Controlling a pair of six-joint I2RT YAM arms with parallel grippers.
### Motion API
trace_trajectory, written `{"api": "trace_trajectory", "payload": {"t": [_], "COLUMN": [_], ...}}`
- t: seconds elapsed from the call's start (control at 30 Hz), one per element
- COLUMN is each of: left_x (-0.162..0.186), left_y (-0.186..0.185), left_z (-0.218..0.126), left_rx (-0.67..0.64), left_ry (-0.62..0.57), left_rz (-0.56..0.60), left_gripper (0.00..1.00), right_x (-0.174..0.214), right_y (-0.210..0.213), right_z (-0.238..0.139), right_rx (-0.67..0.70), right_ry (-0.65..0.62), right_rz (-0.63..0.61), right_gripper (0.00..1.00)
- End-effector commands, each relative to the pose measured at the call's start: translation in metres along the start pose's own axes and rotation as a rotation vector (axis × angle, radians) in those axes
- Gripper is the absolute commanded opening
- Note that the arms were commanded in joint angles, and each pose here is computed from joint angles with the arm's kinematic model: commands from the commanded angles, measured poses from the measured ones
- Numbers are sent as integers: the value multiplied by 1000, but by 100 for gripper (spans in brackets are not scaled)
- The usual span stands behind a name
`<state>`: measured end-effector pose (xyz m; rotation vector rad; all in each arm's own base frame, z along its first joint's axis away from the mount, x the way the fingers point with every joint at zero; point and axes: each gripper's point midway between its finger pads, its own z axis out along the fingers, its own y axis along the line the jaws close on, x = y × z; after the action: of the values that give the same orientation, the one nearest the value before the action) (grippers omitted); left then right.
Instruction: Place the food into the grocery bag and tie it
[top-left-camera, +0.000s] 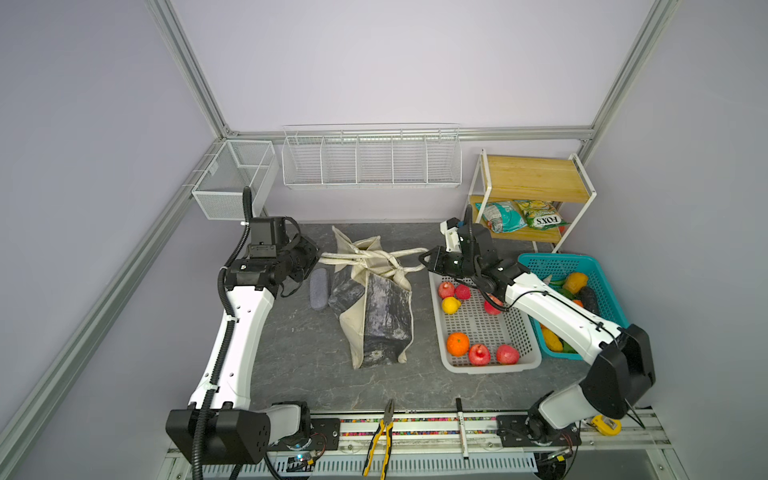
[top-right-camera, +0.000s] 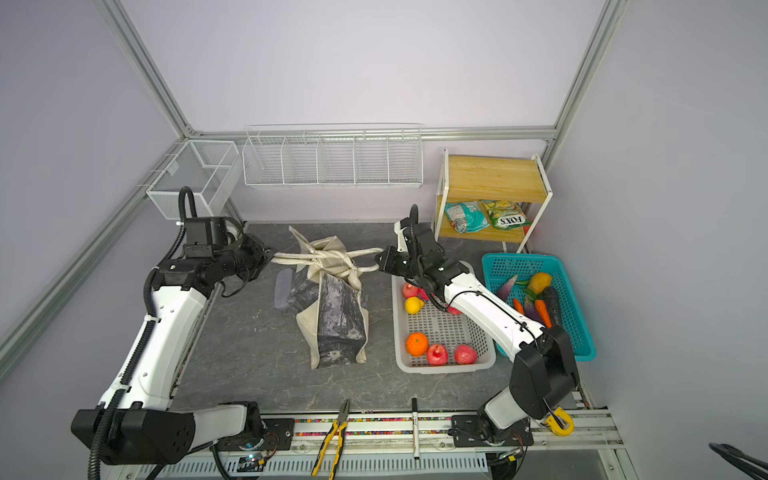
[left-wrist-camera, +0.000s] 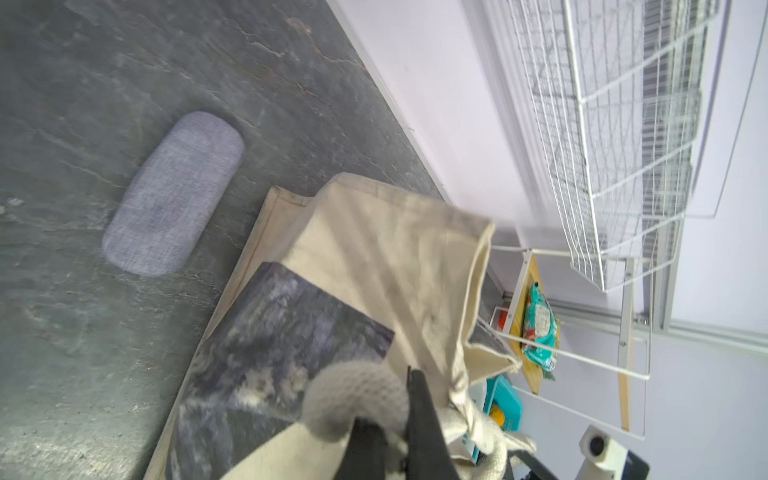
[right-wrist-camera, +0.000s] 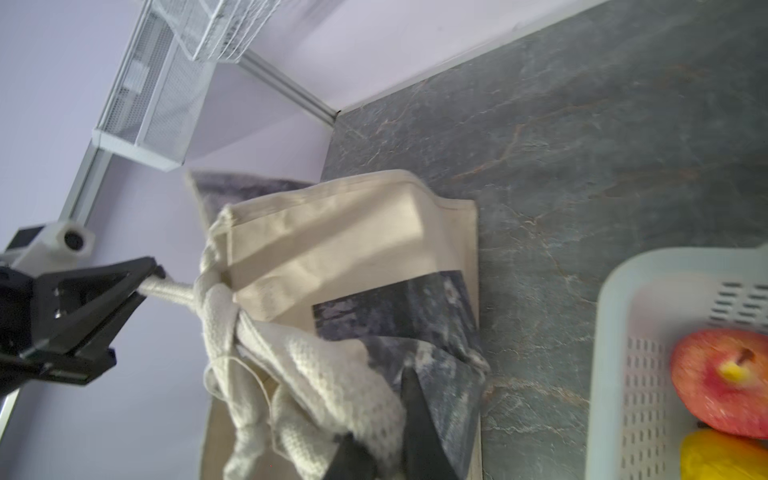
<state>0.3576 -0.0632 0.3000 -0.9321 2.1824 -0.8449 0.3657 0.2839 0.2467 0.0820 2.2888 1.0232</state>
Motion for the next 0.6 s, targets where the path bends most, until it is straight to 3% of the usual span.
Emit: {"api": "trace_trajectory", "payload": {"t": [0.0,0.1,0.23,0.37,0.57], "left_x": [-73,-70,-64,-55,-42], "left_y": [40,33,21,13,4], "left_z": [-35,-28,-14,-8,-2], "left_rx": [-149,-103,-25,-3,29], "left_ry": [-365,-340,-287,-227,-157], "left_rz": [-95,-87,-84,-46,-2], "left_gripper": [0,0,0,0,0], "right_x": [-43,-43,-33,-31,-30], "right_y": [-91,-76,-40,-13,15], "right_z": [-36,-25,0,3,2], "right_rx": [317,234,84,12,-52], "right_ry": [-249,-203,-61,-63,-64], "right_rz": [196,100,-69,-305,-653], "right_gripper": [7,8,17,26,53]}}
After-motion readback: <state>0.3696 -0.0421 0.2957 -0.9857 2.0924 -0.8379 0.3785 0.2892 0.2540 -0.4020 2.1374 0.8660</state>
